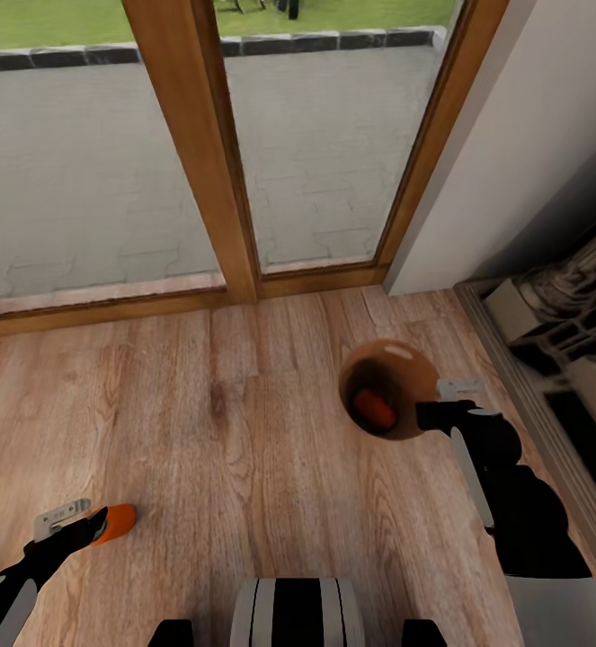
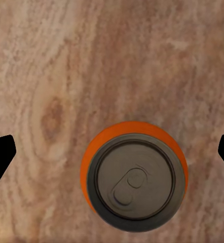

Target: Put the three can of soda from the living room inside the tash can in the kitchen.

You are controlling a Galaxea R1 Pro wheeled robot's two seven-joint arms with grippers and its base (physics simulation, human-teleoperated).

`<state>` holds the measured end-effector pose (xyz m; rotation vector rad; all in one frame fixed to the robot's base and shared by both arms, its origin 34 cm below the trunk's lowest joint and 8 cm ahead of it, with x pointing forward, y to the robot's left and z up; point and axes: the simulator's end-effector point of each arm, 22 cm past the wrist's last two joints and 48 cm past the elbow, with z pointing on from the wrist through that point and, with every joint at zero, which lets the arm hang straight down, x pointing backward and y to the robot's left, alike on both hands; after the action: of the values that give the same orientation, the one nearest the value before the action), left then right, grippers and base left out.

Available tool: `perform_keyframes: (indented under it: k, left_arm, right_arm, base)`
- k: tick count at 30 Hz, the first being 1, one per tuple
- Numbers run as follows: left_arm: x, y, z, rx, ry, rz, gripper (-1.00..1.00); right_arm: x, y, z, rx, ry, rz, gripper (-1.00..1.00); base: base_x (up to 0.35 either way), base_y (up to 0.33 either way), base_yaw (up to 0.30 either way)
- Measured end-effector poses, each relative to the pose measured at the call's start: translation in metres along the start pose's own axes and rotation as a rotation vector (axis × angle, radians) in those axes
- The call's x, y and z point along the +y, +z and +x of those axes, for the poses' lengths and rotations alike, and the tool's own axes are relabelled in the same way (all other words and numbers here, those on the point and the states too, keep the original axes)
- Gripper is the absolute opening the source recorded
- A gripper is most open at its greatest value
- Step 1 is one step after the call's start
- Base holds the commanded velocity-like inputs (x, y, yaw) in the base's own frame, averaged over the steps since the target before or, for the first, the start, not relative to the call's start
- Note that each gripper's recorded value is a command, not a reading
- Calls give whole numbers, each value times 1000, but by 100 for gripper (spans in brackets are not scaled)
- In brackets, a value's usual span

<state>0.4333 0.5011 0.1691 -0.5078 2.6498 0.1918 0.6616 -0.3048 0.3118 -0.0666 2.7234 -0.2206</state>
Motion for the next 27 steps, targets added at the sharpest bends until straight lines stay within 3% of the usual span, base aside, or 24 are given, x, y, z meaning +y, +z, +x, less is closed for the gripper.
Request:
perform_keyframes:
  k: [27]
  left_arm:
    - [0,0,0,0,0,0,100]
  right_arm:
    - [-2,-2,-20,-30,5,2,-100]
  base:
    - [0,0,0]
